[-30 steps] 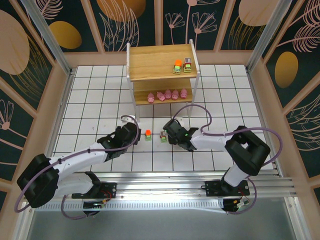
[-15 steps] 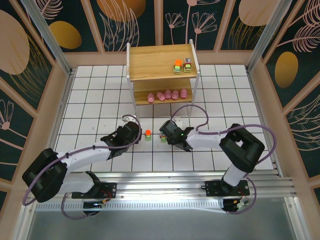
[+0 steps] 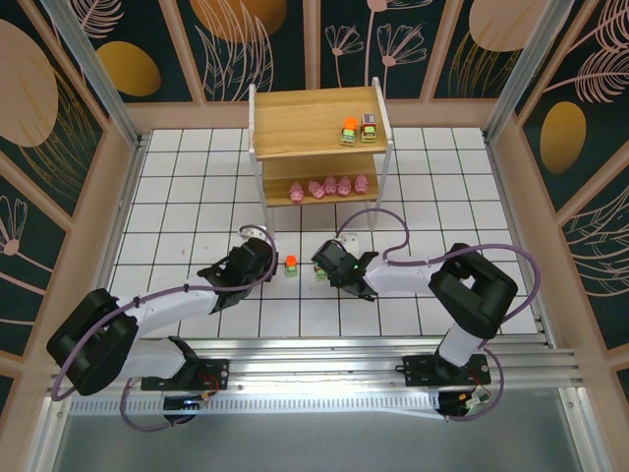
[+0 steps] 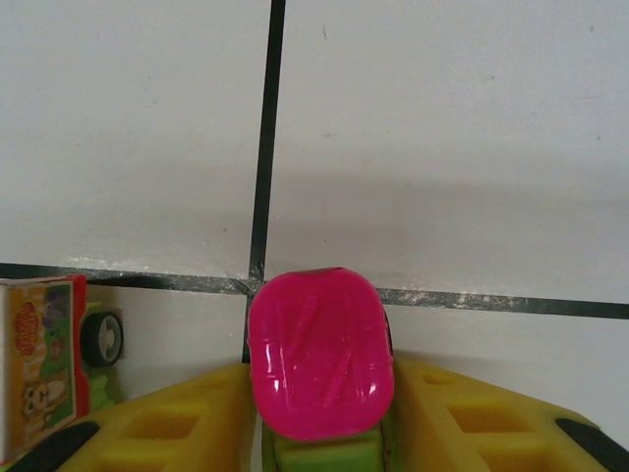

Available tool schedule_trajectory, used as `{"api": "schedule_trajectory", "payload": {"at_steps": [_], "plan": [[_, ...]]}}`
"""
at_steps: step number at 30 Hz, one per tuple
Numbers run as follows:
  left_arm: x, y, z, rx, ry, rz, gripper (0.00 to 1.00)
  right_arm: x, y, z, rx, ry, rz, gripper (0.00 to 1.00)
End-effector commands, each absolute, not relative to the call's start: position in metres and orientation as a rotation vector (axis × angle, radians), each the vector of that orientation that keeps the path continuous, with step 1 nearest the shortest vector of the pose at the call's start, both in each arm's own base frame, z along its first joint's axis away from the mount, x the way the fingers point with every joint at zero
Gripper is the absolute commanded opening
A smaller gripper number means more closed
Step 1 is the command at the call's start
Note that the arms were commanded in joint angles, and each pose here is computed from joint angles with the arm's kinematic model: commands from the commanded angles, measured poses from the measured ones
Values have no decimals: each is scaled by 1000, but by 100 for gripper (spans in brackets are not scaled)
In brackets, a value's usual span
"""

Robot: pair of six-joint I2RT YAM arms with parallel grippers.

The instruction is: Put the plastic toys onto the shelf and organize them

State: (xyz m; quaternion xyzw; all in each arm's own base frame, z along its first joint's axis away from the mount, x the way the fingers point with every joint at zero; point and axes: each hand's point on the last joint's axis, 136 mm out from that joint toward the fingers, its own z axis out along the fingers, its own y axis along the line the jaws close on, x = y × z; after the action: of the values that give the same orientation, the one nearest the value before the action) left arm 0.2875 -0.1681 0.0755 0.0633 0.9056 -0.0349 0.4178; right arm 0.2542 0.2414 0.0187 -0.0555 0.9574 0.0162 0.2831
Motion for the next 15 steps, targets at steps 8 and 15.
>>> {"api": "schedule_trajectory", "payload": {"at_steps": [8,15], "plan": [[286,-173,72,191,2274,-131,61,251,236,20,-135,2549,-2,33],[283,-179,72,224,2276,-172,61,249,236,34,-138,2516,-3,27]]}}
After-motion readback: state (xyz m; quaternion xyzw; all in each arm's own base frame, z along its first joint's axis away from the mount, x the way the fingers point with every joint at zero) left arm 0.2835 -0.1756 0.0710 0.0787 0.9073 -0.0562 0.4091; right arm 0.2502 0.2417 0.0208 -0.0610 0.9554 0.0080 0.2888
